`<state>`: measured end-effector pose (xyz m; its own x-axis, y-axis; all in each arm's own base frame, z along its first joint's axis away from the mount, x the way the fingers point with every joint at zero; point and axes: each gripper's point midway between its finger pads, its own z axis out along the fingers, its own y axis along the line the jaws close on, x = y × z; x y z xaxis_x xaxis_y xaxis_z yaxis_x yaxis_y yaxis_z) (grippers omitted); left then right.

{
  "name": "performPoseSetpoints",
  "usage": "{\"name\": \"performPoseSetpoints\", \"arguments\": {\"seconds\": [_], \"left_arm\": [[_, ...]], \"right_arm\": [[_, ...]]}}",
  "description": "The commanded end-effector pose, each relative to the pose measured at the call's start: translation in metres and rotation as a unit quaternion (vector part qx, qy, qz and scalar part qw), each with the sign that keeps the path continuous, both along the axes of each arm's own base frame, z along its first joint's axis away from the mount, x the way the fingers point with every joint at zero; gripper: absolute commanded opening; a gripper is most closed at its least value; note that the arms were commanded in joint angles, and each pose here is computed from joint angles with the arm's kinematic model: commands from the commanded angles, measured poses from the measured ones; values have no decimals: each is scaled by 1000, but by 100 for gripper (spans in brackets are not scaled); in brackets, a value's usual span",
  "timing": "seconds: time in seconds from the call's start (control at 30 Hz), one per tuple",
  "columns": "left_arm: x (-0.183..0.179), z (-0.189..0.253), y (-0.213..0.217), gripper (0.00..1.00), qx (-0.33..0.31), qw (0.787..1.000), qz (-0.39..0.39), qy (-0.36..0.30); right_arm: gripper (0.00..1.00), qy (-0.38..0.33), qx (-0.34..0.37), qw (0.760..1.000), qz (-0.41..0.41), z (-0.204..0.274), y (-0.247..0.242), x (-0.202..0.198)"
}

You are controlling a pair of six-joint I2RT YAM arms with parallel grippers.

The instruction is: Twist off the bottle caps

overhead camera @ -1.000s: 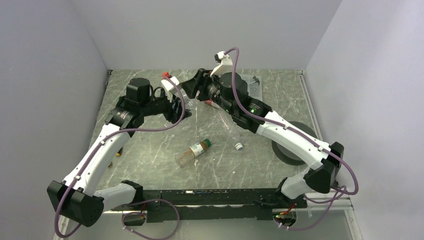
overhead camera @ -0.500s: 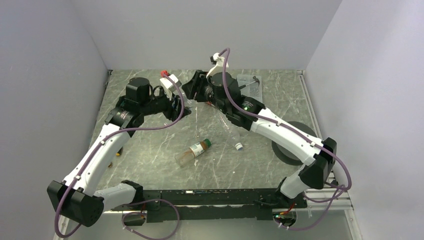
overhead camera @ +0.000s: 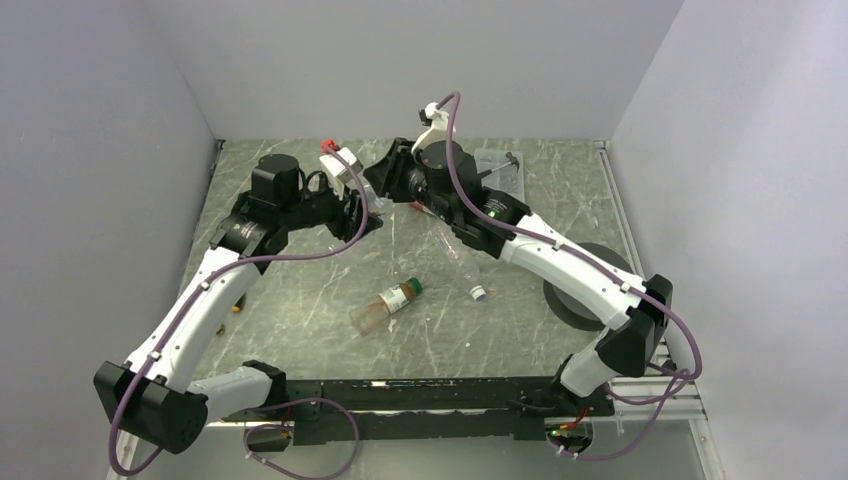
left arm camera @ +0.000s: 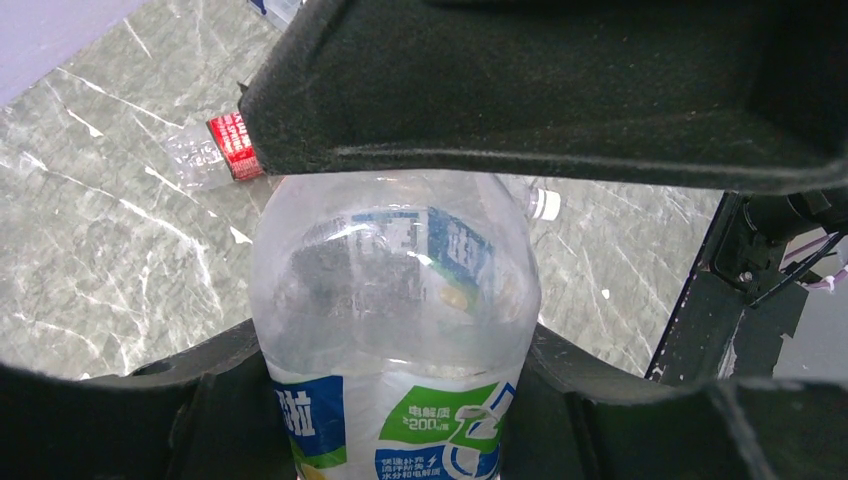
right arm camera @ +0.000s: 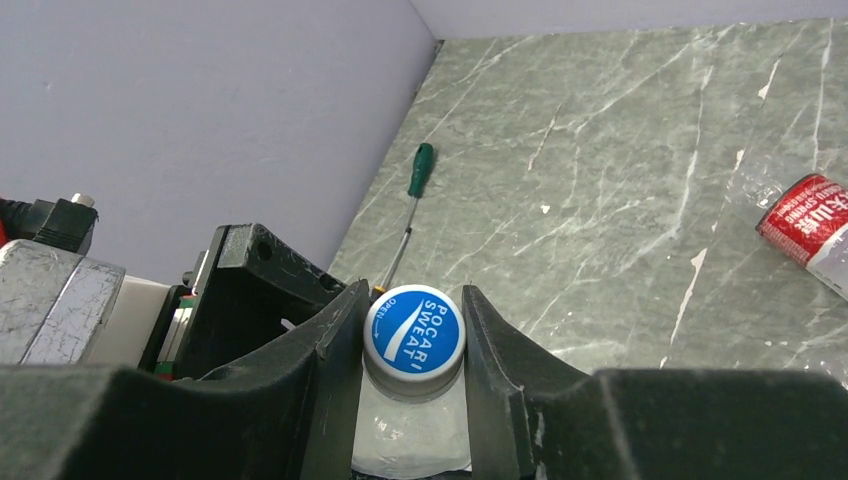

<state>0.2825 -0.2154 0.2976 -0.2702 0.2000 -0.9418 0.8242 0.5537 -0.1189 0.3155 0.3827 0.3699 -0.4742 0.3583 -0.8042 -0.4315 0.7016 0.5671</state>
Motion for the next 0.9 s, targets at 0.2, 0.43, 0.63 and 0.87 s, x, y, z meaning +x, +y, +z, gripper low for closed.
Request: {"name": "performPoseSetpoints", "arguments": {"seconds": [0.2,0.43,0.63,0.87], "left_arm": [[-5,53,-7,35,-46,997,-19,-52],[-24,62,-15,34,-65,995,-64,-41],[-40,66,-20,29,-73,992,-102,-30],[-66,77,-30,25,-108,979,-173,-2]], "right_arm": [[0,-63,62,991,97,47,3,-21],[0,-106,81,975,180,59,1,-39],[0,-160,95,954,234,76,-3,-65],[0,-229,123,916,305,94,-9,-103]]}}
